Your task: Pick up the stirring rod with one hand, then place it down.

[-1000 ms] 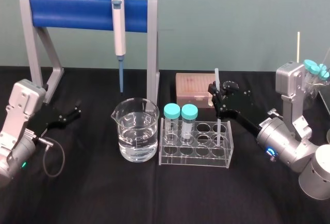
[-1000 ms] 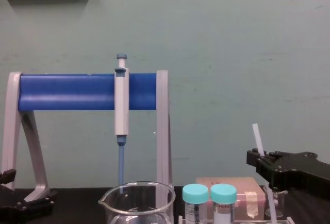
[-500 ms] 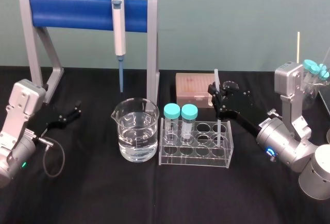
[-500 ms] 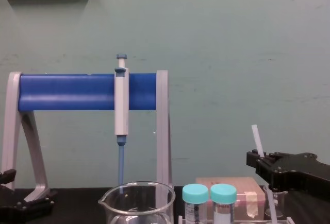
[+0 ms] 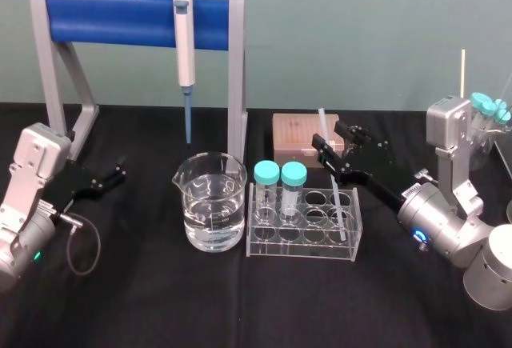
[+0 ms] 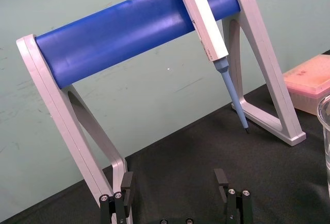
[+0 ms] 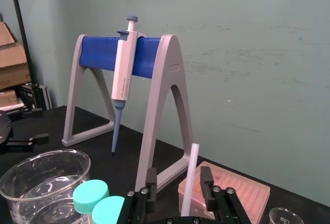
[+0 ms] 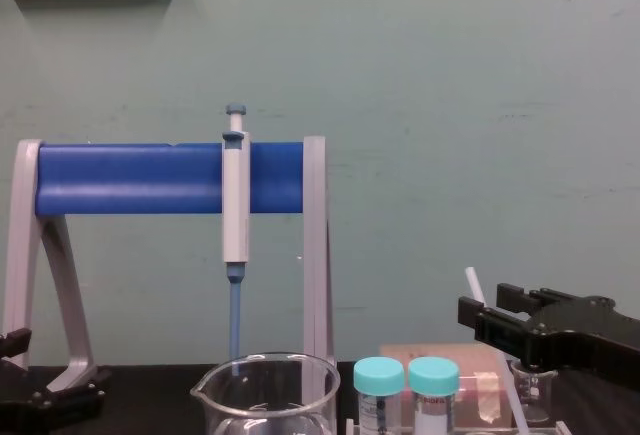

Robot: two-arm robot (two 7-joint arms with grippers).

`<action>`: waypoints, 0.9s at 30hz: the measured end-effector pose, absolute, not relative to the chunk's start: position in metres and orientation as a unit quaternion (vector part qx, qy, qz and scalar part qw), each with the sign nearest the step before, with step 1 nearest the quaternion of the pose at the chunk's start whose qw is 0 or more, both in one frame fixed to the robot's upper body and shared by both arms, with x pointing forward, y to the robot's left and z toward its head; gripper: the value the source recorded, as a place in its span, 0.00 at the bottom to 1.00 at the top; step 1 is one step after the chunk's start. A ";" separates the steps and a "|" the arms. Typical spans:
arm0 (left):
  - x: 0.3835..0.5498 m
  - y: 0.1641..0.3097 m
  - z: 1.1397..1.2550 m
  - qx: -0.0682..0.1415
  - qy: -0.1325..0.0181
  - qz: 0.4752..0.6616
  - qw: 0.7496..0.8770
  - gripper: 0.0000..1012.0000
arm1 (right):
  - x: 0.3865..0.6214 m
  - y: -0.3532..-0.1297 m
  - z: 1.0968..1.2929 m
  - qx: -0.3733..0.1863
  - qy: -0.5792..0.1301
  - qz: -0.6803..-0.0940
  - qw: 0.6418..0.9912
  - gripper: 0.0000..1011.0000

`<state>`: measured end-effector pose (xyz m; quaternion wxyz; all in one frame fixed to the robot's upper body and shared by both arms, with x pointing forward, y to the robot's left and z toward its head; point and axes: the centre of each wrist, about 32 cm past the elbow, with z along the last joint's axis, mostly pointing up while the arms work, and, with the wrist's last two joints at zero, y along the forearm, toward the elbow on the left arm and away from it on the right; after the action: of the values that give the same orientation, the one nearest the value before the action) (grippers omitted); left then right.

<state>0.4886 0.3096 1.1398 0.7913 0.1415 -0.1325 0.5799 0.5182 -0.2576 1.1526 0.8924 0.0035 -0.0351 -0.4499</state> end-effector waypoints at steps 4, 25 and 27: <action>0.489 0.310 1.140 0.141 -0.132 0.580 0.791 0.99 | 0.518 -0.258 1.153 0.004 -0.035 -0.450 0.892 0.62; 0.489 0.310 1.140 0.141 -0.132 0.580 0.791 0.99 | 0.518 -0.263 1.166 0.029 -0.064 -0.461 0.885 0.99; 0.489 0.310 1.140 0.141 -0.132 0.580 0.791 0.99 | 0.516 -0.267 1.173 0.038 -0.081 -0.481 0.872 0.99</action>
<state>0.4886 0.3097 1.1398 0.7913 0.1415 -0.1325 0.5799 0.5164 -0.2668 1.1725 0.8720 0.0381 -0.0806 -0.4814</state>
